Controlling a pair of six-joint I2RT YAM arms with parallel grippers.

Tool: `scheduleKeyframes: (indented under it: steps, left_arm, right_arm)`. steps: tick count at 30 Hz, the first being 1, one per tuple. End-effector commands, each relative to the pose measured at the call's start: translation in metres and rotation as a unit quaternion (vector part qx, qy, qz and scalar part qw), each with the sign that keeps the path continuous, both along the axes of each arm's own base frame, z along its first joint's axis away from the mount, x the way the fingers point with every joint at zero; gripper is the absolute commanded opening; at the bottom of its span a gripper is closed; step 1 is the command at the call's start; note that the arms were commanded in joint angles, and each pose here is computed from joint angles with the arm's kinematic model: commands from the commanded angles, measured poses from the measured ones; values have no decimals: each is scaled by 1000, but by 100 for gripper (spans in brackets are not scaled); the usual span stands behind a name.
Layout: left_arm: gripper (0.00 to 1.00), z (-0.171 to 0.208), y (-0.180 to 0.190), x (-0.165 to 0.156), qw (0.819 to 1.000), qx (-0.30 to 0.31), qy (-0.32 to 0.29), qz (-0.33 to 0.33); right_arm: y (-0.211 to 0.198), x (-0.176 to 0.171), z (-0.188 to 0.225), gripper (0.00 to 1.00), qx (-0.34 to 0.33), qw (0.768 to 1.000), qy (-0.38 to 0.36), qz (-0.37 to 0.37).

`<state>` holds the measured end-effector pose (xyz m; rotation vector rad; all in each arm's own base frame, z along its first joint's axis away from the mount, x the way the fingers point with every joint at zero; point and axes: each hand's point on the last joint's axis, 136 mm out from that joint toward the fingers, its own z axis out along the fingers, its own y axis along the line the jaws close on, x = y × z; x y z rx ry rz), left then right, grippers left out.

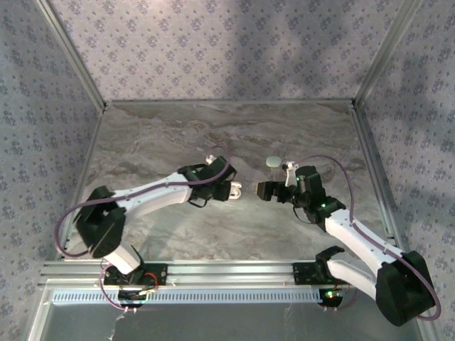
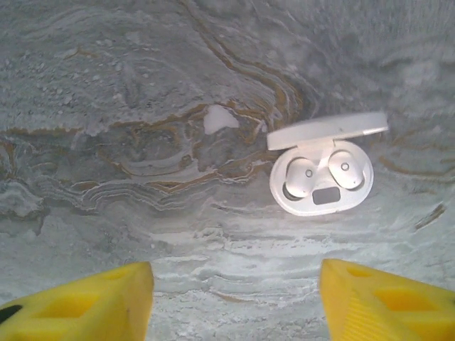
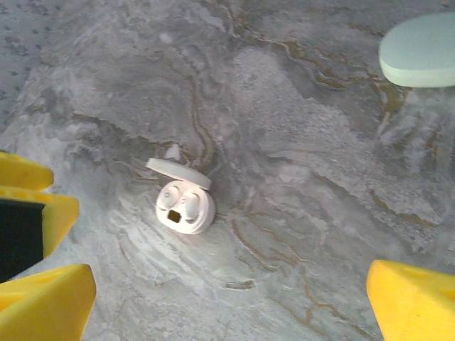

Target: Insert the wireless bluetooth earbuds into the charging case

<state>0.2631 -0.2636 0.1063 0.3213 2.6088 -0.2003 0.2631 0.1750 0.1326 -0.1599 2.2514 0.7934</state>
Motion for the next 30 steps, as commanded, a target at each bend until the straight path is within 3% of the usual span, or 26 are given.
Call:
scheduleKeyframes:
  steps: [1,8,14,30]
  left_arm:
    - [73,27,-16,2,995,-83,-34,-55]
    - [100,53,-18,-5,974,-157,-124,-106]
    - [100,53,1,-7,957,-173,-205,-110]
    - [100,56,25,0,952,-160,-252,-73]
  right_arm:
    - [9,-4,19,100,6,998,-49,29]
    - [9,-7,27,100,5,996,-86,32]
    - [4,-2,17,100,8,996,-85,17]
    - [1,20,-8,100,-7,999,-35,2]
